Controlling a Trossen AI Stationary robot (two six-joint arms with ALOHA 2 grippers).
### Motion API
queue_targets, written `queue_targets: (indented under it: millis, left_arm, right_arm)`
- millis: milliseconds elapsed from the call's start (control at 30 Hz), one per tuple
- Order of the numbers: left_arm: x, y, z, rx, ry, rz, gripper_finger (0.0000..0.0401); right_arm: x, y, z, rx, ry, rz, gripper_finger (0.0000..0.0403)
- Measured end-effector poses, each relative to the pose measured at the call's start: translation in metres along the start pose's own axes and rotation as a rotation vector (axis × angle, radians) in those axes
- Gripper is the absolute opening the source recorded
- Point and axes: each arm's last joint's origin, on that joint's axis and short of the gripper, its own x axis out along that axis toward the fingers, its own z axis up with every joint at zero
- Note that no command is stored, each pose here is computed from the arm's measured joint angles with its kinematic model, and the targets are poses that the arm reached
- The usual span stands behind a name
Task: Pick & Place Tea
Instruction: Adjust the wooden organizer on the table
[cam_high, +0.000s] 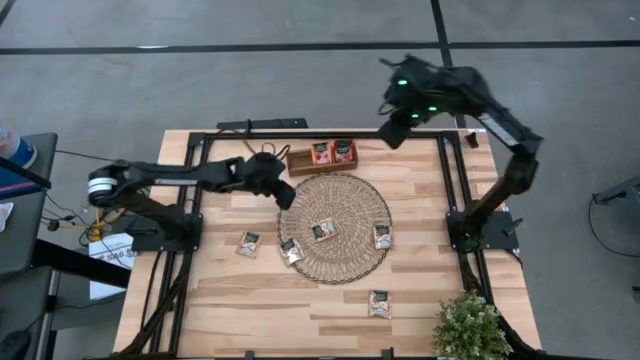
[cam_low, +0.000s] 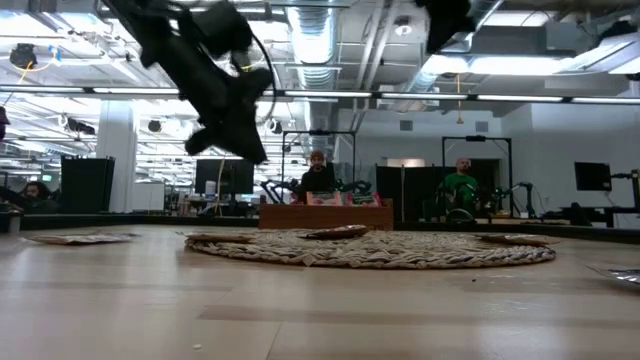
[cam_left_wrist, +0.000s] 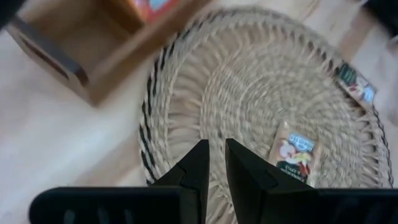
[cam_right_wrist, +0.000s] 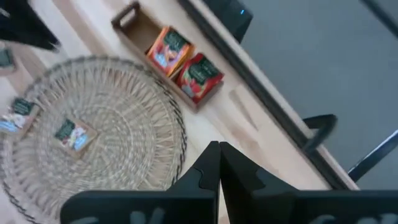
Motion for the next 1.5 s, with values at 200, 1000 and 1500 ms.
queue_targets:
  millis: [200,1000,1500]
  left_arm:
    - [0.029,0.006,0.014,-0.046,0.109,-0.057,0.0044]
    - [0.080,0.017,0.060,0.128,0.373,0.265,0.0044]
    - [0.079,0.025,0.064,0.122,0.347,0.326,0.0044]
  right_arm:
    - [-0.052,-0.005,-0.030,0.054,-0.127,-0.052,0.0000]
    - [-0.103,-0.007,-0.073,0.046,-0.273,-0.031,0.0000]
    - [-0.084,0.009,-0.111,-0.038,-0.563,0.048,0.0000]
